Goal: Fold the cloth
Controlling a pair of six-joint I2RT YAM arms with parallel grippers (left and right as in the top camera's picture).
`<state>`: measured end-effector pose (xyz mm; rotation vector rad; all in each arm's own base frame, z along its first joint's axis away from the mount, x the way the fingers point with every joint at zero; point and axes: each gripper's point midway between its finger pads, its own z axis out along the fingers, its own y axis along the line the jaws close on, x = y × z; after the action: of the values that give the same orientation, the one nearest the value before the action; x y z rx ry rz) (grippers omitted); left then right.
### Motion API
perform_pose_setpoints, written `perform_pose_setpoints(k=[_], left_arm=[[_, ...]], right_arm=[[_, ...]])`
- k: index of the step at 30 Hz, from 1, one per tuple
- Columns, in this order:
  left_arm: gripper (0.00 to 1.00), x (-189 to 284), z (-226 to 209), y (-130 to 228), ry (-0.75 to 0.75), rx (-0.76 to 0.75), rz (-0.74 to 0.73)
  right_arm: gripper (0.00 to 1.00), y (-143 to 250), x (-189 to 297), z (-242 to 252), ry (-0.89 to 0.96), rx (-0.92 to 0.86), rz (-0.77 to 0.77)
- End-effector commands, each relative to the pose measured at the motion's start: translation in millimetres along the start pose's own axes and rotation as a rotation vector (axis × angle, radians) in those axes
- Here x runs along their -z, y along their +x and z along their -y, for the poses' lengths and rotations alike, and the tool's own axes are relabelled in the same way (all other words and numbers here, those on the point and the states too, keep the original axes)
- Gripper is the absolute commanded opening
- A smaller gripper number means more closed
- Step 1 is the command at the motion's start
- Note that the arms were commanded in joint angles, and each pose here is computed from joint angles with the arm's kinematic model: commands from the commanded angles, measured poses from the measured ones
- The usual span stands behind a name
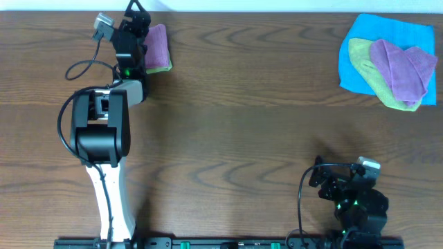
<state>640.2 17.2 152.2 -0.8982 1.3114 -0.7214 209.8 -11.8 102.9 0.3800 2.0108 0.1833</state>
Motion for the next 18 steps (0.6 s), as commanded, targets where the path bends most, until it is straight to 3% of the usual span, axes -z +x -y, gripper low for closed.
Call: perform_pose_setpoints(k=[1,6,9,18], left_arm=[[0.95,-2.0,15.9,18.3,0.029,-0.014,-0.053],[0.95,8.9,-18.5,66.5,-0.149,-0.055,-0.179],[0.95,14.9,-34.5,76.5,-0.228,-0.077,-0.196],[0.95,4.8,23.6,48.9,0.002,-0.019,-0.069]], right_arm=[[0.99,4.4,-1.9,-0.8,-0.007,-0.006,-0.008],[0.99,4.4,-1.9,-0.8,-0.007,-0.006,-0.008],[0.99,4.4,-1.9,-0.8,-0.007,-0.006,-0.008],[0.99,4.4,-1.9,-0.8,-0.007,-0.006,-0.008]])
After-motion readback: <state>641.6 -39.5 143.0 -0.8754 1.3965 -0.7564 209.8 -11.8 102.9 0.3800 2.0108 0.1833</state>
